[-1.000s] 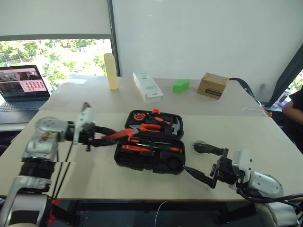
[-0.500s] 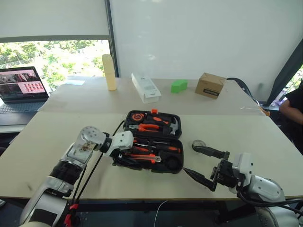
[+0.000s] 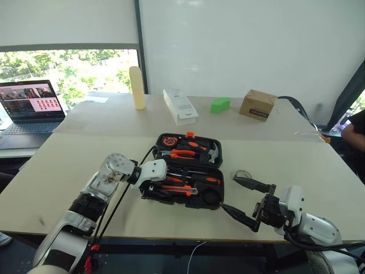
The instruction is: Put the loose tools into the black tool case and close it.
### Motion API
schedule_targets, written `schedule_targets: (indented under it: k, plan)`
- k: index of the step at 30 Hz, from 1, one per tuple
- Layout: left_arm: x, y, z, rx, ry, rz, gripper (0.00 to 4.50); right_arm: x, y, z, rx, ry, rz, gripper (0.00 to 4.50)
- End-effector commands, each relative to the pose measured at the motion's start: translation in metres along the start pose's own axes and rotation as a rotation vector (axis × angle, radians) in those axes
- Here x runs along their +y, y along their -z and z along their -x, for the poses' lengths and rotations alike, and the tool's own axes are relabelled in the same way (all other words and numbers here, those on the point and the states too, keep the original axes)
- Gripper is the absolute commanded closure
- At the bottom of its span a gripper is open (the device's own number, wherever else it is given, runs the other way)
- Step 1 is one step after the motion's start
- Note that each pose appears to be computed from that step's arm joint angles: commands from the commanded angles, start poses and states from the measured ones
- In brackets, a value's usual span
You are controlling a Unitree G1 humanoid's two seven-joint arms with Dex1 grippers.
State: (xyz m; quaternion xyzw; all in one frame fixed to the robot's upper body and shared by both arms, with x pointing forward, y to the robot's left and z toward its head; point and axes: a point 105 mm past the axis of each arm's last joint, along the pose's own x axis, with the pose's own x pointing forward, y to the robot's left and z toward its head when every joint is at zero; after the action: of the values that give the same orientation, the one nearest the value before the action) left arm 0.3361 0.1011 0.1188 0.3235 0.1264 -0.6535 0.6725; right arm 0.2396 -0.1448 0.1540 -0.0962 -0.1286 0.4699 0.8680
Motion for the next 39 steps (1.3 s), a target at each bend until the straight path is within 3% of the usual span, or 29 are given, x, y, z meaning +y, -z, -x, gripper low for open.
schedule_targets:
  k: [1,3,11,15,19,23,36,39]
  plan:
    - [0.002,-0.019,-0.005,-0.074,-0.014,-0.054,1.3,0.001,-0.011,-0.001,-0.03,0.002,0.042,0.0]
    - [0.004,-0.029,-0.001,-0.123,-0.022,-0.096,0.59,0.001,-0.011,-0.001,-0.03,0.003,0.041,0.0]
    - [0.008,-0.052,0.03,-0.238,-0.028,-0.116,0.59,-0.003,-0.01,-0.002,-0.031,0.006,0.043,0.0]
    - [0.011,-0.041,0.046,-0.21,-0.051,-0.114,1.55,-0.002,-0.009,-0.004,-0.036,0.005,0.04,0.0]
    - [0.004,-0.022,0.048,-0.17,-0.042,-0.123,3.15,-0.001,-0.009,-0.005,-0.038,0.005,0.036,0.0]
    - [0.0,-0.014,0.041,-0.173,-0.045,-0.102,4.44,0.0,-0.008,-0.005,-0.037,0.006,0.032,0.0]
    - [-0.004,0.015,0.016,-0.068,-0.094,-0.036,4.44,-0.002,-0.008,-0.005,-0.033,0.01,0.034,0.0]
    - [-0.001,0.02,0.012,-0.079,-0.128,0.075,4.44,-0.002,-0.009,-0.005,-0.035,0.011,0.033,0.0]
